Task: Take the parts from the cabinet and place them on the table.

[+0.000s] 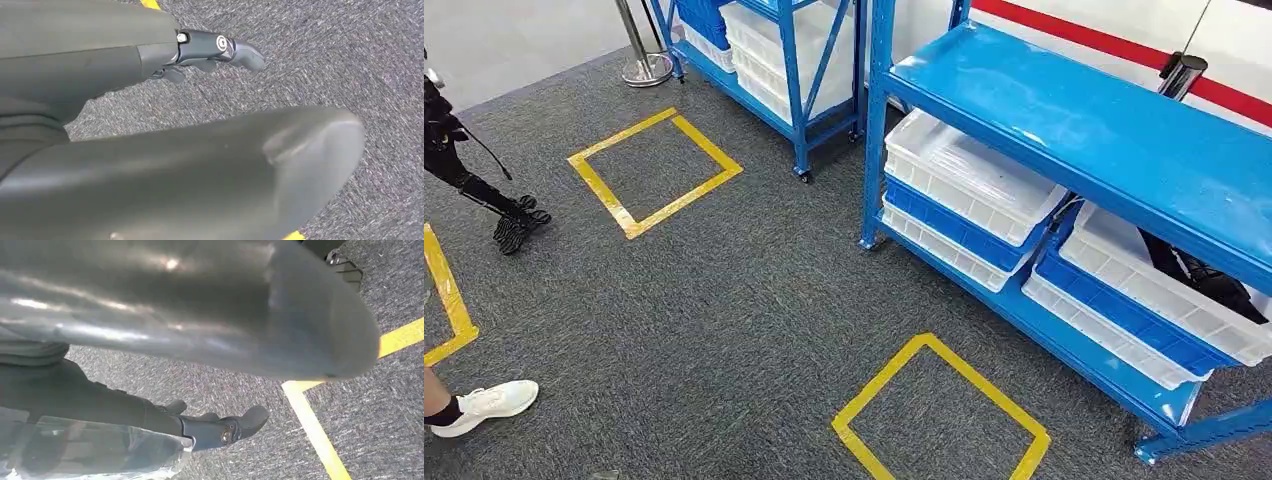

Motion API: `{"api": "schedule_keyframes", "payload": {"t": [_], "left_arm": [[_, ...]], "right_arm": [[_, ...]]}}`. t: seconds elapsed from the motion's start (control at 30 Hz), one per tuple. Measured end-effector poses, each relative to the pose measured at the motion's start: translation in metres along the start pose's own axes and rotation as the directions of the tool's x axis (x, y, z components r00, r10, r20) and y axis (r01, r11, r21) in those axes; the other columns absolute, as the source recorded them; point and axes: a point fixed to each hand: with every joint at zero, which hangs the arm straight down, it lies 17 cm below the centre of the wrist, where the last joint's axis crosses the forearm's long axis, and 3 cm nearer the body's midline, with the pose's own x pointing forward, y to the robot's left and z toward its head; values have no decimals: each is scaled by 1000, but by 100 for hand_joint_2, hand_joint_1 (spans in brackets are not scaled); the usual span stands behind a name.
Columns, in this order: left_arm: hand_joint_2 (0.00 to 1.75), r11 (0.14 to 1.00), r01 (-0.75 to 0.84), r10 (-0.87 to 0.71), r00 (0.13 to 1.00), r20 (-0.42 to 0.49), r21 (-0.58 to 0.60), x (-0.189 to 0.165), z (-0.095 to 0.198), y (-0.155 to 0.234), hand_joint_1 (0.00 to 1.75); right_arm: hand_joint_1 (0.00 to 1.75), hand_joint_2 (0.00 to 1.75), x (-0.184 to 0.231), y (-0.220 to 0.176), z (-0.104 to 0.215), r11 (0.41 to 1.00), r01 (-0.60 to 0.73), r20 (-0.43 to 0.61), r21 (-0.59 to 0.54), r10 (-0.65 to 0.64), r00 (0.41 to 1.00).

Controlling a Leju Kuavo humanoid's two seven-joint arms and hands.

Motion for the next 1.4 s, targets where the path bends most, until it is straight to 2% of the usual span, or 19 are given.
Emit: {"api": "schedule_keyframes", "payload": {"t": [1.4], "left_arm": [[0,1000,3,-3,1000,11,8,1,1,-1,0]], "right_arm": [[0,0,2,0,0,1000,-21,0,1,21,1000]]}}
